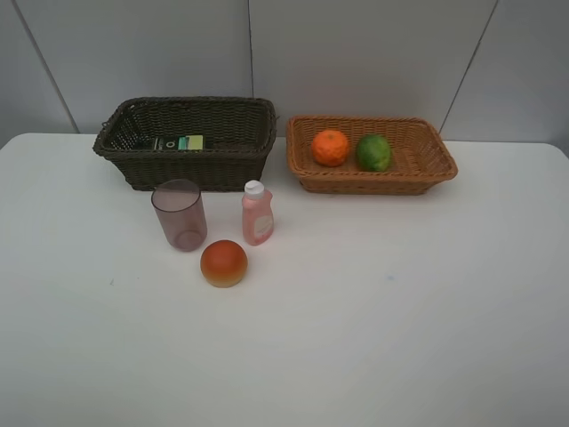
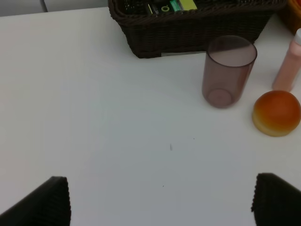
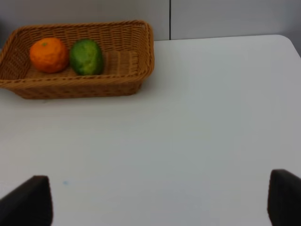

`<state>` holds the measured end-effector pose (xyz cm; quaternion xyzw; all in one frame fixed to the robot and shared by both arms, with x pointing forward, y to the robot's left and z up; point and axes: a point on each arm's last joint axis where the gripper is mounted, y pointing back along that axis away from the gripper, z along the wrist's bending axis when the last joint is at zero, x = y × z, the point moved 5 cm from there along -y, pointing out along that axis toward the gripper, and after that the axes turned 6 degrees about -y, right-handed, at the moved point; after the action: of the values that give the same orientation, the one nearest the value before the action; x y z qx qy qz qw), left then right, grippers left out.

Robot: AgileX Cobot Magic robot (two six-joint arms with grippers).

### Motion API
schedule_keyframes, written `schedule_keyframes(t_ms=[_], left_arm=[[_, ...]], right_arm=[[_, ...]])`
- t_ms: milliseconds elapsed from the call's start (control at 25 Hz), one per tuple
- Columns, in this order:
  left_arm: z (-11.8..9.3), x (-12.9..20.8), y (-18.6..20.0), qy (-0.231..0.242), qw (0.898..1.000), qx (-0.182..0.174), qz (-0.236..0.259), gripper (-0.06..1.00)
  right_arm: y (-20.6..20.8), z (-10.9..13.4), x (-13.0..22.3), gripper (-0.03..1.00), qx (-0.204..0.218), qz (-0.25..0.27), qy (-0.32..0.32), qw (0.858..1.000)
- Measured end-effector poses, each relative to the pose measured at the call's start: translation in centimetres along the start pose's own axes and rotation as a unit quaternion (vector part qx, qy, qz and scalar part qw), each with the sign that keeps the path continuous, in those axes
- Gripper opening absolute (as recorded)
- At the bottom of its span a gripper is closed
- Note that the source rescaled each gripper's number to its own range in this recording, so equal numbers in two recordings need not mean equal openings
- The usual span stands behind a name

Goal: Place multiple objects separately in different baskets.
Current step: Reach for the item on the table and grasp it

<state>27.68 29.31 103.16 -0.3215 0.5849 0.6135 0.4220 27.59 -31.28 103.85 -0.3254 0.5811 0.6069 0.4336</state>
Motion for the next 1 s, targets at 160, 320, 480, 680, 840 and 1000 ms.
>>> schedule_keyframes(t_ms=[160, 320, 480, 680, 840, 1000], left_arm=[[0.00, 0.00, 0.00, 0.000, 1.000, 0.000, 0.000, 1.00], [0.00, 0.00, 0.00, 0.000, 1.000, 0.000, 0.000, 1.00], [0.00, 0.00, 0.00, 0.000, 1.000, 0.000, 0.000, 1.00], [0.00, 0.00, 0.00, 0.000, 1.000, 0.000, 0.000, 1.00], [0.01, 0.00, 0.00, 0.000, 1.000, 0.000, 0.000, 1.00], [0.08, -0.08, -0.52, 0.001, 1.000, 0.002, 0.019, 1.00]], right_arm=[[0.00, 0.00, 0.00, 1.00, 0.000, 0.000, 0.000, 1.000], [0.00, 0.00, 0.00, 1.00, 0.000, 0.000, 0.000, 1.000], [0.00, 0.00, 0.00, 1.00, 0.000, 0.000, 0.000, 1.000], [0.00, 0.00, 0.00, 1.00, 0.000, 0.000, 0.000, 1.000], [0.00, 0.00, 0.00, 1.00, 0.000, 0.000, 0.000, 1.000], [0.00, 0.00, 0.00, 1.00, 0.000, 0.000, 0.000, 1.000]])
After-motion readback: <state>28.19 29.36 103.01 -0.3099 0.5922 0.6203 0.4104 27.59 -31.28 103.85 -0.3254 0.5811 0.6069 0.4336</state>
